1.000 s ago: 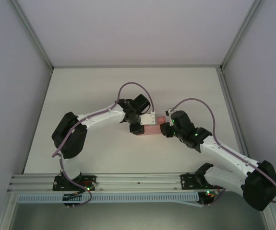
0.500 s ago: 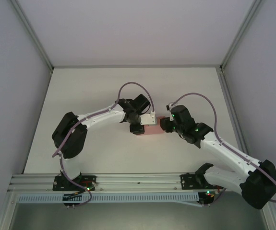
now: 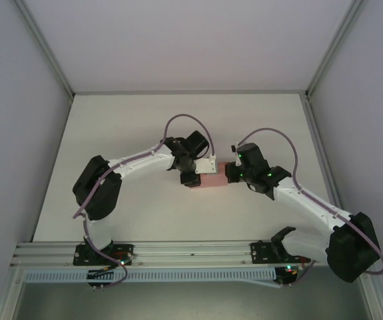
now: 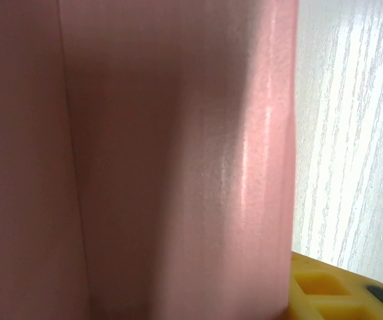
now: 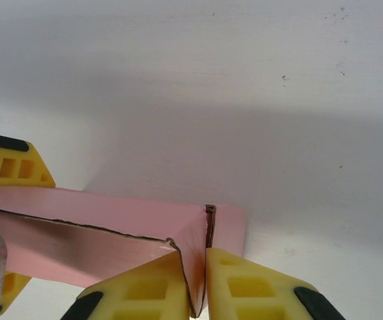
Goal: Assemble paper box
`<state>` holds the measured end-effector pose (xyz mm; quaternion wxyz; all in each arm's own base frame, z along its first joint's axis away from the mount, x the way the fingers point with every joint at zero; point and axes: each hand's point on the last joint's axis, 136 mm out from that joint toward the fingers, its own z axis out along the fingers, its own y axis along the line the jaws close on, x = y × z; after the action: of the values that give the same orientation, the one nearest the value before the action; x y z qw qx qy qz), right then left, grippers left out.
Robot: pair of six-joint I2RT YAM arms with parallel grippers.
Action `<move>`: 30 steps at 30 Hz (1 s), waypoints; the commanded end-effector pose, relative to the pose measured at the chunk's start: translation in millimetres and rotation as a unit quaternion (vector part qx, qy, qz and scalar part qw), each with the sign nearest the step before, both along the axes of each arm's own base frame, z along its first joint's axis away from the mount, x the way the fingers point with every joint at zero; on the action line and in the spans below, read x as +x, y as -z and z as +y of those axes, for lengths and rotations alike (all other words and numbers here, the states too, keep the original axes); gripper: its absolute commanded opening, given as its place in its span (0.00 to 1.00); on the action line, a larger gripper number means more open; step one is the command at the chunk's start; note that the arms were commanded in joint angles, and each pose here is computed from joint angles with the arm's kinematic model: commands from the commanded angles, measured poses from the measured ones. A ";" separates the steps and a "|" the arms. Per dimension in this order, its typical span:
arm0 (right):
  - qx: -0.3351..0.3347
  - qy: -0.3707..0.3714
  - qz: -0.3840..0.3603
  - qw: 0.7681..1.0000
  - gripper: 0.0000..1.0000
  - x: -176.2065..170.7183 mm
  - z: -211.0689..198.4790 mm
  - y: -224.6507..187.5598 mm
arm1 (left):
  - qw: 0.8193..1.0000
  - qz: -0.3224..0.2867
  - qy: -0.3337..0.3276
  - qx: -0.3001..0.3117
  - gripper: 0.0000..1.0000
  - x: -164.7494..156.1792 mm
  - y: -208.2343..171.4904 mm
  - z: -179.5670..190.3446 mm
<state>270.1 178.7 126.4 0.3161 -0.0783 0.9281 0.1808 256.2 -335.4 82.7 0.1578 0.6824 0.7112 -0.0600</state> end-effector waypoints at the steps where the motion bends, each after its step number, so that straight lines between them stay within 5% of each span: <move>1: 0.007 0.009 -0.004 1.000 0.13 4.0 -0.2 -4.5 | 1.000 0.011 0.016 0.003 0.46 -4.4 2.7 -4.5; 7: 0.007 0.015 -0.015 1.000 0.23 5.0 -3.8 -16.2 | 1.000 0.011 0.017 0.006 0.46 -4.3 3.7 -4.9; 15: 0.013 0.017 0.005 1.000 0.05 -0.1 -2.4 -12.5 | 1.000 0.012 0.017 0.005 0.46 -4.4 3.7 -5.9; 23: 0.017 0.030 0.000 0.999 0.15 0.6 -5.9 -23.4 | 1.000 0.013 0.019 0.007 0.45 -5.3 5.0 -6.4; 30: 0.018 0.024 0.000 1.000 0.12 -1.1 -4.9 -26.2 | 1.000 0.014 0.018 0.007 0.45 -5.7 5.1 -6.8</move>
<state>265.6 175.1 141.2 0.3130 -0.0586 0.9291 0.1879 255.3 -338.2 82.6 0.1543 0.6873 0.7073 -0.0597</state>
